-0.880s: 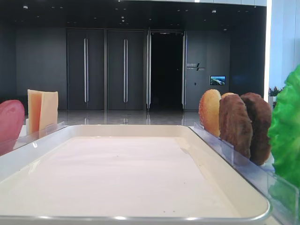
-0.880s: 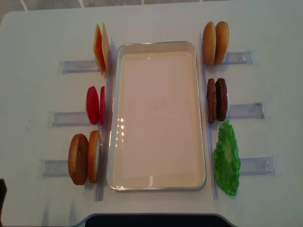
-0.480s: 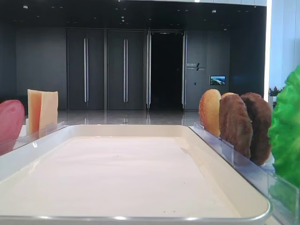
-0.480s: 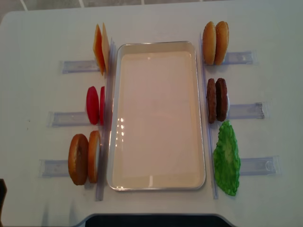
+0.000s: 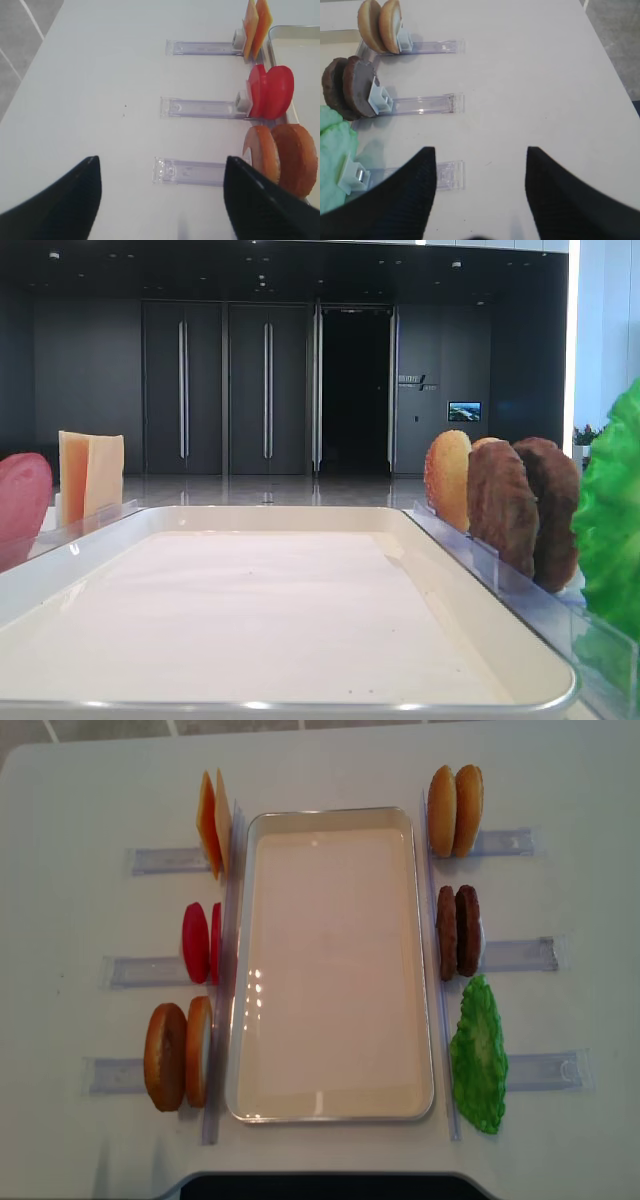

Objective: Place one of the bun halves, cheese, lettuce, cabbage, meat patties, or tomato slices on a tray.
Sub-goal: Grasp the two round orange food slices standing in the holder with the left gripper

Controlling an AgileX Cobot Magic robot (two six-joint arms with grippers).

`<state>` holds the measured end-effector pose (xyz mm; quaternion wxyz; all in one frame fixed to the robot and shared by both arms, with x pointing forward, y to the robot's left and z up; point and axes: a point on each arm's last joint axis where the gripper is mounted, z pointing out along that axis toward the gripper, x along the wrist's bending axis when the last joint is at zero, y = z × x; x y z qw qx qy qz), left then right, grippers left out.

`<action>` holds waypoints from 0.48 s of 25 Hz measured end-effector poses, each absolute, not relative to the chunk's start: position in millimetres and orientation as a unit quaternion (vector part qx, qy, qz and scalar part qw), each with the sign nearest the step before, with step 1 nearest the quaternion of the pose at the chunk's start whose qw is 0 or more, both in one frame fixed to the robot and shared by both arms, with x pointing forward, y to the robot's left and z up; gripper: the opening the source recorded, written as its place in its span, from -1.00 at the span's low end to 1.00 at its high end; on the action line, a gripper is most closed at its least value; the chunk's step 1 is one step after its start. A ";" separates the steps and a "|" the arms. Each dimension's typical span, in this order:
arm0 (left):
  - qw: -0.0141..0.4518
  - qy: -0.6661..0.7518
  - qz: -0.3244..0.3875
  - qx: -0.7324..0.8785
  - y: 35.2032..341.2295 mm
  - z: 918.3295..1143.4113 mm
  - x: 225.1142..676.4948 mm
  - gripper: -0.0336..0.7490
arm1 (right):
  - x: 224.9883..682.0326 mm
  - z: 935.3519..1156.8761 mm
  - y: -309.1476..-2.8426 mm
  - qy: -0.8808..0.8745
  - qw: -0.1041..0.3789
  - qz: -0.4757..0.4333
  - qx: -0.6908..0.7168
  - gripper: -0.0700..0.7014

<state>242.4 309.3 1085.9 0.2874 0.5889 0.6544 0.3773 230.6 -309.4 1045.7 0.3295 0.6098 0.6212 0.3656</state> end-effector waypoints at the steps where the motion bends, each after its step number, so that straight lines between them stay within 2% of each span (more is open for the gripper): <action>1: 0.281 0.658 0.372 0.592 309.7 1090.7 245.2 0.57 | 230.6 1045.7 -309.4 0.621 0.329 0.366 0.610 0.24; 6: 0.232 0.681 0.324 0.615 313.3 1111.7 278.3 0.57 | 230.6 1045.7 -309.4 0.621 0.329 0.366 0.610 0.24; 8: 0.226 0.683 0.319 0.617 313.9 1115.2 283.6 0.57 | 230.6 1045.7 -309.4 0.621 0.329 0.366 0.610 0.24; 12: 0.182 0.695 0.297 0.629 319.4 1126.3 310.2 0.57 | 230.6 1045.7 -309.4 0.621 0.329 0.366 0.610 0.24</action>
